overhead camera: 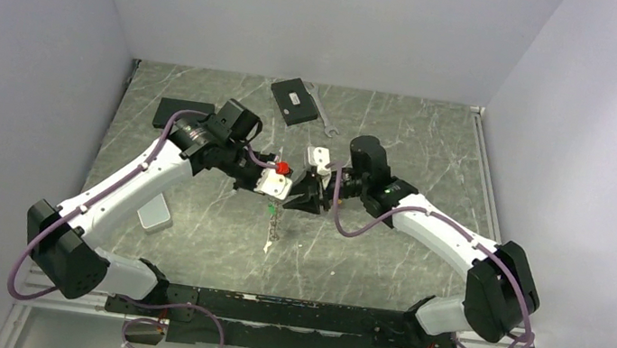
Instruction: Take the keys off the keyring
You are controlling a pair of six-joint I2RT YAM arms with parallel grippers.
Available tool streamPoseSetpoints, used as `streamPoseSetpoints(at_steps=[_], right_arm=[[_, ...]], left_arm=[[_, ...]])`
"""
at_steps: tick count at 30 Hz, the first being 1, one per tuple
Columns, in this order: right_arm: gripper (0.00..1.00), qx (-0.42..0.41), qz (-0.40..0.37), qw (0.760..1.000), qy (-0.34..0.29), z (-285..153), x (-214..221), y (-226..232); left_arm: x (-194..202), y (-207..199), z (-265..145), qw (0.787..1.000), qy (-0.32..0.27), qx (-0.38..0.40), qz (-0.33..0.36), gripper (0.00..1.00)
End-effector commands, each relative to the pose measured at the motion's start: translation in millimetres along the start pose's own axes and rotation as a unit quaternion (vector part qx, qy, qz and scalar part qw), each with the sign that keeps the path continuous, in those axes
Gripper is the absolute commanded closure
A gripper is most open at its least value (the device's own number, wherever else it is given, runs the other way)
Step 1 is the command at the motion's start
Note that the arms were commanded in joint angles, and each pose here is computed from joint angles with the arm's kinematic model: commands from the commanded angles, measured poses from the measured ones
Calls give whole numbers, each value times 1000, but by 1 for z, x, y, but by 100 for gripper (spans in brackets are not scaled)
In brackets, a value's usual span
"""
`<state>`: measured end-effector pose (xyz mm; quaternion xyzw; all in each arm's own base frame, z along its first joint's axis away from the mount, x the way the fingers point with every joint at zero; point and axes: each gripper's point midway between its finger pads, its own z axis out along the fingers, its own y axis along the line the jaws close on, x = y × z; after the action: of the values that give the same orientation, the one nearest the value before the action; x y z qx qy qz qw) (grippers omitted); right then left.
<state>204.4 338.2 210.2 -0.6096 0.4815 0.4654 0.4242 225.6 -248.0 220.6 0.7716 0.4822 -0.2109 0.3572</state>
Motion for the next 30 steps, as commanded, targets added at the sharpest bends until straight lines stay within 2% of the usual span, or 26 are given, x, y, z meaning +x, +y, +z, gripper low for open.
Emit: streamPoseSetpoints(at_steps=[1,11,30], right_arm=[[64,3,-37,999,-5,3,-14,-6],[65,18,-49,999,3,1,-19,-14],[68,12,-27,1000,7,6,-17,-11]], left_arm=[[-13,6,1,999,-26,-5,26,100],[-8,-3,3,999,-22,7,31,100],[-9,-1,7,999,-27,9,25,100]])
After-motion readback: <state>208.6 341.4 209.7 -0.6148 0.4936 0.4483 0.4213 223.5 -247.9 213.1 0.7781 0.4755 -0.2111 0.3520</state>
